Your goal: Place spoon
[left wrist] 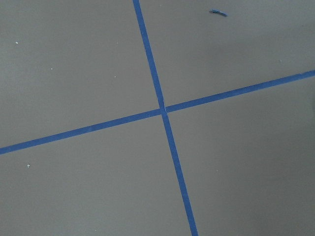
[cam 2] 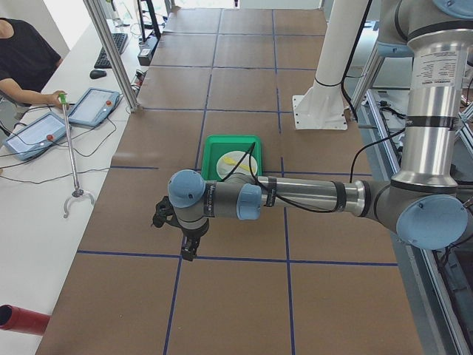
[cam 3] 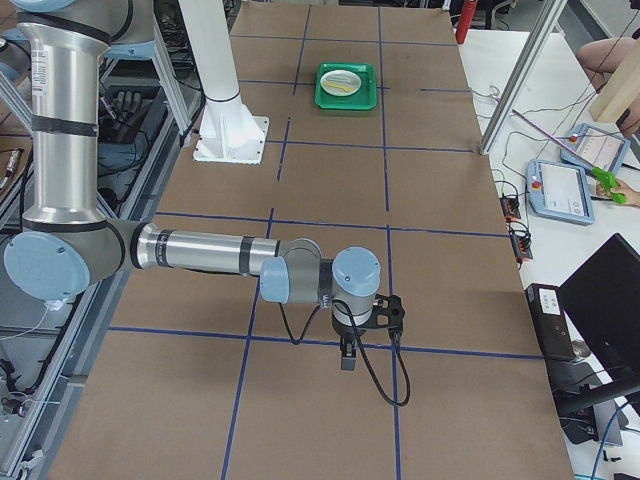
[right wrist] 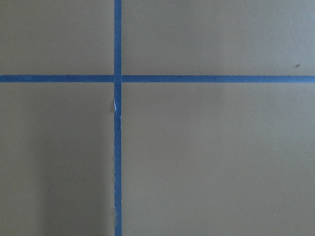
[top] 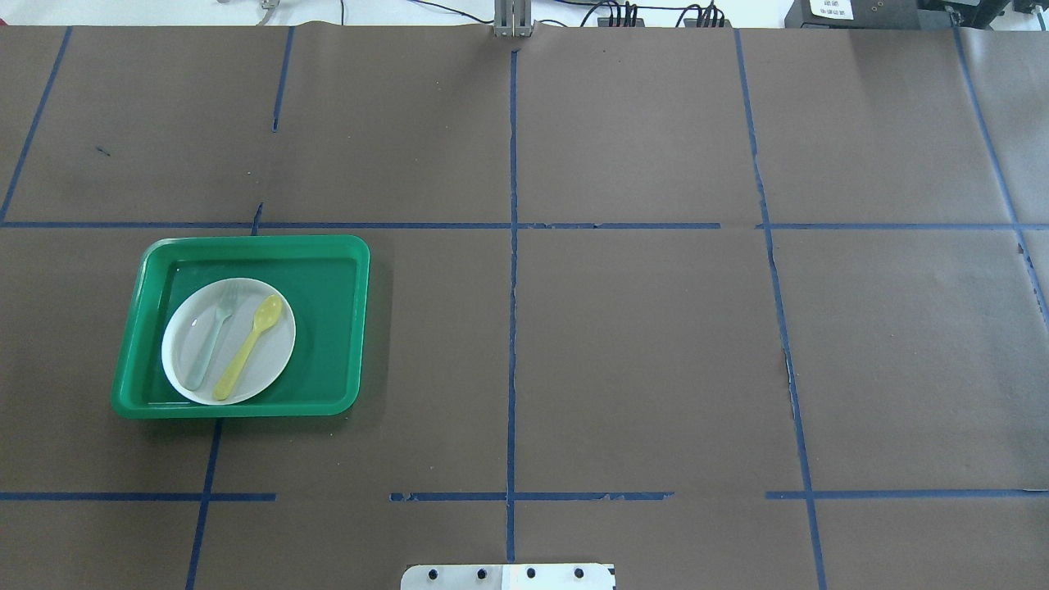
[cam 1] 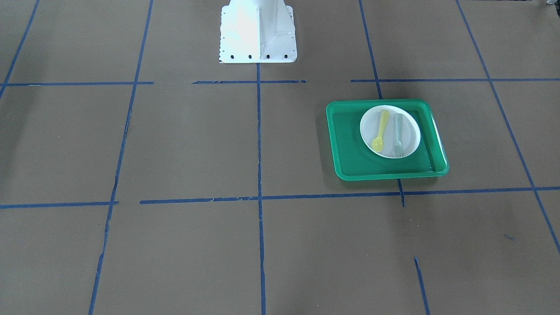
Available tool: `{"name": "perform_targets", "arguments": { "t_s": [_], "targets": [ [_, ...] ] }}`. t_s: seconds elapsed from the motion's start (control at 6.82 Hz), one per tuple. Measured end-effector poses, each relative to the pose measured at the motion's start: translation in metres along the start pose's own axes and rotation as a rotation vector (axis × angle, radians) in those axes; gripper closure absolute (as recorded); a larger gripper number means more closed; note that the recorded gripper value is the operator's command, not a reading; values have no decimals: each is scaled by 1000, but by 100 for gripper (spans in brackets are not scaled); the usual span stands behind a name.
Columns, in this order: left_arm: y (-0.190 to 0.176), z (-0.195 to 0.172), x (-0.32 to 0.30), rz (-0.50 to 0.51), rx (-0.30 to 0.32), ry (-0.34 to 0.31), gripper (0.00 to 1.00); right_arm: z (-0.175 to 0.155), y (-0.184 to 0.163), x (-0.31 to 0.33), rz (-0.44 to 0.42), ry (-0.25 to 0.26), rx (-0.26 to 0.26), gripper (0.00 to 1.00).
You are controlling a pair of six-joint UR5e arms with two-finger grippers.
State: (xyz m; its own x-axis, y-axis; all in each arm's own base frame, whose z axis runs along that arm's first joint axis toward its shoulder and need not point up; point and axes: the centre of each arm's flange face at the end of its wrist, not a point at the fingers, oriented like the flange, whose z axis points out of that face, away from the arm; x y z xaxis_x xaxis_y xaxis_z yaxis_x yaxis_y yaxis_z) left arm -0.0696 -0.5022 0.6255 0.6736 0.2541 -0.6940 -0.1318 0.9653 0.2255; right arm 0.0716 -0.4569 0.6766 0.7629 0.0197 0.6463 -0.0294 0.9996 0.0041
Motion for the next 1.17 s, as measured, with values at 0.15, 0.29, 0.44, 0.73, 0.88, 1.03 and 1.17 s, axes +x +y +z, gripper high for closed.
{"name": "perform_targets", "arguments": {
  "t_s": [0.15, 0.29, 0.44, 0.73, 0.88, 1.03, 1.17],
  "targets": [
    [0, 0, 0, -1, 0, 1, 0, 0, 0, 0, 0, 0, 0, 0],
    [2, 1, -1, -7, -4, 0, 0, 0, 0, 0, 0, 0, 0, 0],
    [6, 4, -5, -13, -11, -11, 0, 0, 0, 0, 0, 0, 0, 0],
    [21, 8, -8, -16, -12, -38, 0, 0, 0, 0, 0, 0, 0, 0],
    [21, 7, -4, -58, -4, -45, 0, 0, 0, 0, 0, 0, 0, 0],
    [10, 13, 17, -97, -1, -45, 0, 0, 0, 0, 0, 0, -1, 0],
    [-12, 28, 64, -73, -4, -30, 0, 0, 0, 0, 0, 0, 0, 0]
  ]
}}
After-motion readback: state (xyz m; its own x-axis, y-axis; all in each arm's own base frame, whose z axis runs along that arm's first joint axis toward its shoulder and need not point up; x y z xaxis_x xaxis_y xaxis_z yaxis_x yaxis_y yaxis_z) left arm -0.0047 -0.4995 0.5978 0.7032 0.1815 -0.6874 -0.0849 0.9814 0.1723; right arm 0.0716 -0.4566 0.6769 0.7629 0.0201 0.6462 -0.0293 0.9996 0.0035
